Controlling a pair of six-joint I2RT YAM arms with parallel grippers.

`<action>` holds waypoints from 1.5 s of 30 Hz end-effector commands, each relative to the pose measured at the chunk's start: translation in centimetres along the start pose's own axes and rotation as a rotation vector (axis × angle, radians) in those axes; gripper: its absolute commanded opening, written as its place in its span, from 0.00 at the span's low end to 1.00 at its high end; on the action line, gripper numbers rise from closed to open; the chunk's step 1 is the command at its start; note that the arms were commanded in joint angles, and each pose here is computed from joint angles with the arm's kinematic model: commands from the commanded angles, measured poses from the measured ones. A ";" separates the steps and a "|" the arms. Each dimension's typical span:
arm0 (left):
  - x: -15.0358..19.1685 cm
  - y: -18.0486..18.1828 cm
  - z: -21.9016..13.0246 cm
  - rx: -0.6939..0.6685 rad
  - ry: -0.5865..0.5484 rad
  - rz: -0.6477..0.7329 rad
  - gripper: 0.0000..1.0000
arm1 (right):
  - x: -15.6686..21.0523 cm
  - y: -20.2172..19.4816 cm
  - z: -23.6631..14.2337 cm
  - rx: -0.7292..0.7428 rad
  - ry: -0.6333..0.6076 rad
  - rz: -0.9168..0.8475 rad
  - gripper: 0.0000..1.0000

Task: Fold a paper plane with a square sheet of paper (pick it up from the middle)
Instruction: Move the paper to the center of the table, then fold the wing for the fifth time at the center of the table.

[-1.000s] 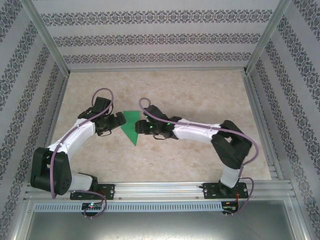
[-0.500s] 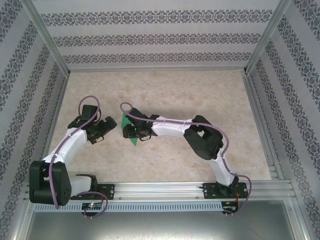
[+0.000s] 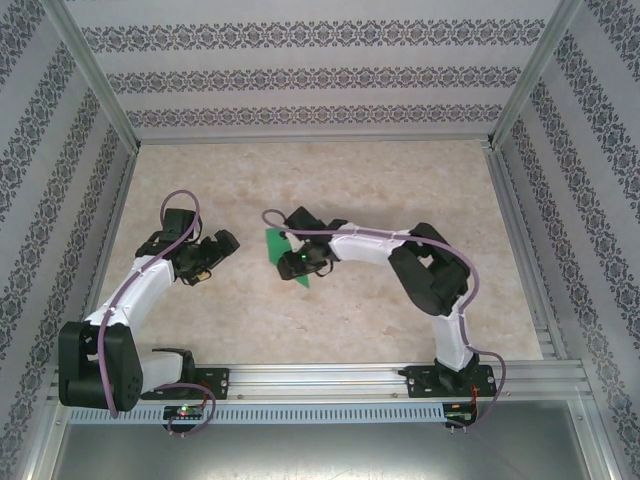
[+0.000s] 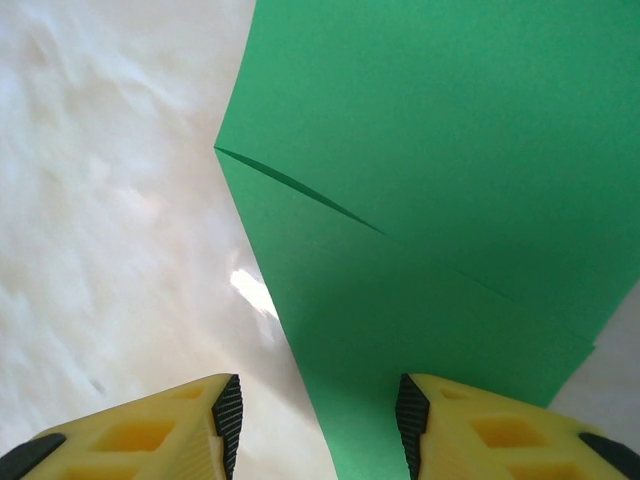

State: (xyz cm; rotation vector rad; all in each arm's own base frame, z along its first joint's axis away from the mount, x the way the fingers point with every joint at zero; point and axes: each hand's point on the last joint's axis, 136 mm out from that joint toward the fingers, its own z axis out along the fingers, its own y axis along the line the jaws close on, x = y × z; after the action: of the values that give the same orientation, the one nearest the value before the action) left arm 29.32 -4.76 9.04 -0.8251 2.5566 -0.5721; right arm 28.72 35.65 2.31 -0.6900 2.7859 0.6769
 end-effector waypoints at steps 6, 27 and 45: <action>0.8 -2.9 0.4 0.183 0.045 0.038 1.00 | 0.2 -0.6 -5.2 -0.025 -0.100 0.035 0.49; 4.4 -7.4 2.6 0.335 0.168 0.026 0.99 | -2.0 -2.0 -3.4 0.071 -0.267 0.441 0.47; 7.8 -11.3 6.0 0.373 0.327 0.035 0.81 | 0.5 -5.1 -0.7 -0.059 -0.225 0.588 0.46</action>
State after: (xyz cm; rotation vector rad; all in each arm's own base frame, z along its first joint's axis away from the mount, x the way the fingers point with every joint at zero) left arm 30.34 -17.91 6.26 -0.6260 2.6571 -1.1370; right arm 31.68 31.91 2.52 0.1667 2.7087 0.8406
